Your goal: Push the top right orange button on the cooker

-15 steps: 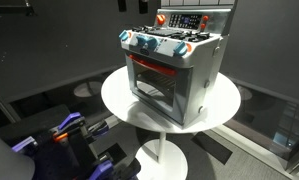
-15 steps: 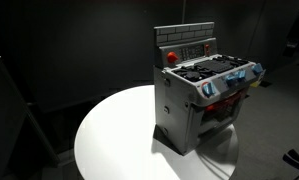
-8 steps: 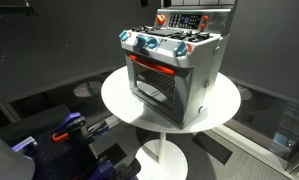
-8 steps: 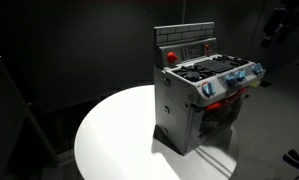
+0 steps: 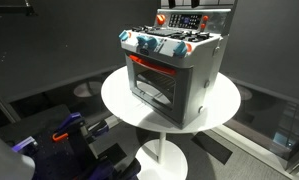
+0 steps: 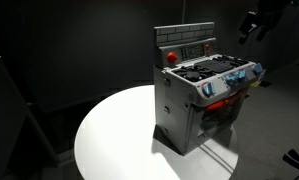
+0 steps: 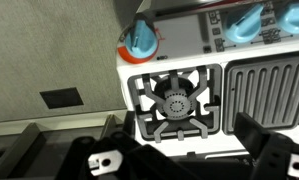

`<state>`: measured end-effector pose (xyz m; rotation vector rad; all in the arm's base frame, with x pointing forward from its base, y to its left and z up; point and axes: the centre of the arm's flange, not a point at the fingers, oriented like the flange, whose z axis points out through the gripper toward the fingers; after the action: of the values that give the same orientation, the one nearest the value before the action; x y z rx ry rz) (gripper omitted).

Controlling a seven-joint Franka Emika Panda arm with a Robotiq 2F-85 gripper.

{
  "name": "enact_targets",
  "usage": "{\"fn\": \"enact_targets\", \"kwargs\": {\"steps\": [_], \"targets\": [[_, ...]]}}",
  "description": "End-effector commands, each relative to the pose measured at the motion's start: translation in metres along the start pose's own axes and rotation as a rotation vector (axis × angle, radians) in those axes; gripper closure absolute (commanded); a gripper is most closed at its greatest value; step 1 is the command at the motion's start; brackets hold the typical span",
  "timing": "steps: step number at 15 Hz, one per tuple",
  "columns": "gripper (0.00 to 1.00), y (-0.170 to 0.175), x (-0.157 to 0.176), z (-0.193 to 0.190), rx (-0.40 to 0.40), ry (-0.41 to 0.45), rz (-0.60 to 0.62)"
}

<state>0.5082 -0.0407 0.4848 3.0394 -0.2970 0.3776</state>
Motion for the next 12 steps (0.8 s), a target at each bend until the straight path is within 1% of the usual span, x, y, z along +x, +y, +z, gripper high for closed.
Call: {"fn": "enact_targets", "kwargs": {"steps": [1,6,12], "targets": [[0.0,-0.001,0.036,0.012,-0.037,0.041,0.055],[0.0,-0.002,0.065,0.029,-0.066,0.073,0.109],[0.0,-0.001,0.091,0.048,-0.097,0.081,0.144]]}}
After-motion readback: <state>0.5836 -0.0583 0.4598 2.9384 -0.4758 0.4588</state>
